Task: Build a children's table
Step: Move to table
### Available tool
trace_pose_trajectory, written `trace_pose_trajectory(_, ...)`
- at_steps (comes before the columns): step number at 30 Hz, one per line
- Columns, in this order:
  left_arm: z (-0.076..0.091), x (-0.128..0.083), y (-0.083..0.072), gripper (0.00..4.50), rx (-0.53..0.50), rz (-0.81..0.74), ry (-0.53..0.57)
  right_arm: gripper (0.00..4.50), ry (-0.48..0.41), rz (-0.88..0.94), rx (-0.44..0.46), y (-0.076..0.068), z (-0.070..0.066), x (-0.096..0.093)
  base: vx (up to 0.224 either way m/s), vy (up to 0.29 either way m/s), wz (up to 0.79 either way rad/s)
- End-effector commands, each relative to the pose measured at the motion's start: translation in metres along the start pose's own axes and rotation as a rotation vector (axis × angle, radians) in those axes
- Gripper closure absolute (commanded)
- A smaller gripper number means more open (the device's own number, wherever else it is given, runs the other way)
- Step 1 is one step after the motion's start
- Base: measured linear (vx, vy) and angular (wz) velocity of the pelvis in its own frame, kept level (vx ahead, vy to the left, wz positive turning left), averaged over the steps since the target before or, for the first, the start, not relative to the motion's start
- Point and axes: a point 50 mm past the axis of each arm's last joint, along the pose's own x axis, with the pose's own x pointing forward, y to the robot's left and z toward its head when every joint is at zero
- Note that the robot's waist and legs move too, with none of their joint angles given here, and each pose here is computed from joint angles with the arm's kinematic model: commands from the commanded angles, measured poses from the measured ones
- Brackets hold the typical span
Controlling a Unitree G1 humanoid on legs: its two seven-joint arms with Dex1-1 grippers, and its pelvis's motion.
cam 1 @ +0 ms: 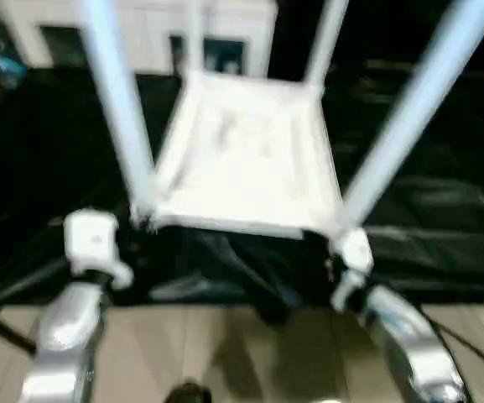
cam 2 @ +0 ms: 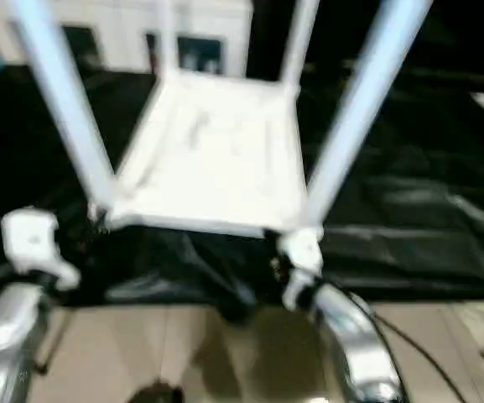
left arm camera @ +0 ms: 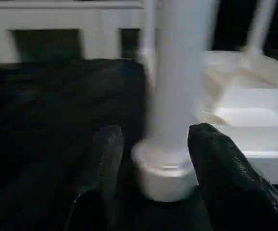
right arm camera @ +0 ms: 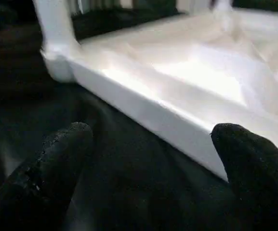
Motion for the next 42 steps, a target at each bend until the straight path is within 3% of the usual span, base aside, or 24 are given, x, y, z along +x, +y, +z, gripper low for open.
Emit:
trace_pose_trajectory(1,-0.001,0.003,-0.007,2.0,-0.051,-0.005,-0.001,0.0,0.021,-0.05,-0.005,-0.009,-0.005,-0.009,-0.063,0.023,0.11)
trace_pose_trajectory(7,0.001,0.011,-0.002,2.0,-0.016,0.039,0.018,0.0,-0.006,-0.085,-0.046,-0.013,0.005,-0.004,-0.098,-0.087,0.04)
trace_pose_trajectory(13,0.002,0.013,-0.008,2.0,-0.028,0.005,0.011,0.0,-0.019,-0.105,-0.048,-0.016,0.009,-0.004,-0.084,0.049,-0.15)
trace_pose_trajectory(26,0.003,0.02,-0.014,2.0,0.016,0.005,0.007,0.0,0.019,-0.145,-0.072,-0.021,0.004,-0.002,0.011,-0.006,0.08)
trace_pose_trajectory(29,0.002,0.021,-0.012,2.0,-0.081,0.03,0.008,0.0,-0.004,-0.191,-0.022,-0.024,0.002,-0.002,0.056,-0.14,0.57)
trace_pose_trajectory(32,0.004,0.022,-0.01,2.0,-0.062,0.031,0.0,0.0,0.001,-0.198,-0.016,-0.026,0.001,-0.002,0.085,-0.269,0.37)
trace_pose_trajectory(35,0.003,0.022,-0.007,2.0,-0.015,0.032,0.019,0.0,0.008,-0.176,-0.018,-0.025,-0.001,-0.001,0.059,-0.244,0.03)
trace_pose_trajectory(42,0.003,0.021,-0.008,2.0,-0.039,0.0,0.013,0.0,0.011,-0.149,-0.012,-0.018,-0.005,0.0,-0.01,-0.088,0.1)
